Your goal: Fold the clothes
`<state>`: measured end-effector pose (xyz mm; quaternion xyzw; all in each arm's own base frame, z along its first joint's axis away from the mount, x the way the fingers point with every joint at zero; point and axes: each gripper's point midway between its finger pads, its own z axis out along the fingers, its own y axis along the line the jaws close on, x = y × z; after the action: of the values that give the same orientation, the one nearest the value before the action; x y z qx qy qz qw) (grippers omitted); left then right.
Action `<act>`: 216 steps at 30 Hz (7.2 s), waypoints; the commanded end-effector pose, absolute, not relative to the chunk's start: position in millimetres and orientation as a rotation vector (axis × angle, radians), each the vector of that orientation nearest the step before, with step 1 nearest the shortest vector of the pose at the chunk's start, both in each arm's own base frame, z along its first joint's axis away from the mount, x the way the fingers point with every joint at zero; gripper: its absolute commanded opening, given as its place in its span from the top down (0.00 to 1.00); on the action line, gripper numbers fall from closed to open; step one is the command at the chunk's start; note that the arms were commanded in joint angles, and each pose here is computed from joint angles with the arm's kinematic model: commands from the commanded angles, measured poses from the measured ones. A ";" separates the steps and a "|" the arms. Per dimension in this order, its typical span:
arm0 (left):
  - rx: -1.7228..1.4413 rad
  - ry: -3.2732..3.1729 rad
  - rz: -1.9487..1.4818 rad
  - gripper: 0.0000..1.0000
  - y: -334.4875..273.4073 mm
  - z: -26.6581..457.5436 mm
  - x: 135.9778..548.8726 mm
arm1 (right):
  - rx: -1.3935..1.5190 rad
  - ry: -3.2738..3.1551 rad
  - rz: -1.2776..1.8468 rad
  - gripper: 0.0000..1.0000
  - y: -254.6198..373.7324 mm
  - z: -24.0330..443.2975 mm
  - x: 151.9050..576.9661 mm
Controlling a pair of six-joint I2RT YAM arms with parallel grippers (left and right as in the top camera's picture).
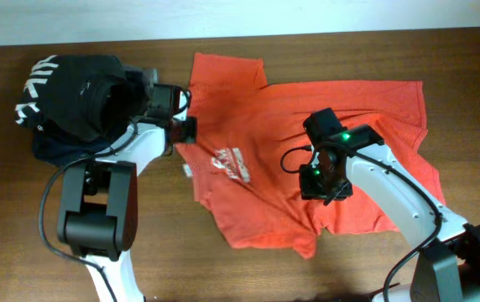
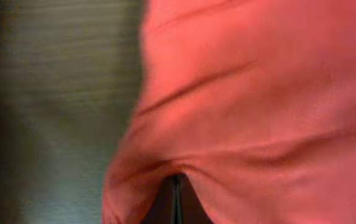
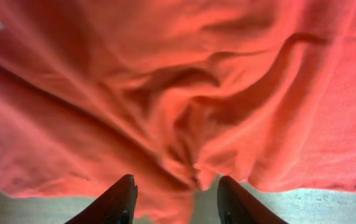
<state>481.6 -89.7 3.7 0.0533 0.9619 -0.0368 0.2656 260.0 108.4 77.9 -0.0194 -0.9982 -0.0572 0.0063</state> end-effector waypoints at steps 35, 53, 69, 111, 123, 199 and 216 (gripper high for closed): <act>0.230 2.555 -0.006 0.41 -51.2 373.2 286.4 | -1.074 -3.495 -0.209 0.00 -49.9 270.1 219.5; 0.106 3.041 -0.752 0.37 -149.3 57.7 160.8 | -0.930 -3.290 -0.193 0.01 -56.6 219.3 244.6; -0.112 3.187 -0.513 0.99 -141.6 -9.1 189.2 | -0.799 -3.262 -0.235 0.01 -53.3 205.0 252.4; -0.336 3.042 -0.350 0.99 -85.2 37.4 206.6 | -1.859 -2.484 -0.307 0.96 -139.1 -10.0 140.8; -0.319 2.997 -0.423 1.00 -89.3 62.2 198.8 | -1.802 -2.793 -0.522 0.96 -138.2 132.6 180.3; -0.249 2.575 -0.168 0.99 -73.6 204.4 266.7 | -1.481 -3.257 -0.869 0.96 -126.3 168.2 300.3; -0.224 2.890 -0.233 1.00 -82.0 172.9 206.9 | -1.636 -3.075 -0.324 0.96 -160.5 190.5 228.7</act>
<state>209.2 -81.3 168.4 -0.0850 0.9865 -0.0764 0.1173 236.1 -150.2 188.5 -0.4644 -0.8580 -0.1300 -0.1770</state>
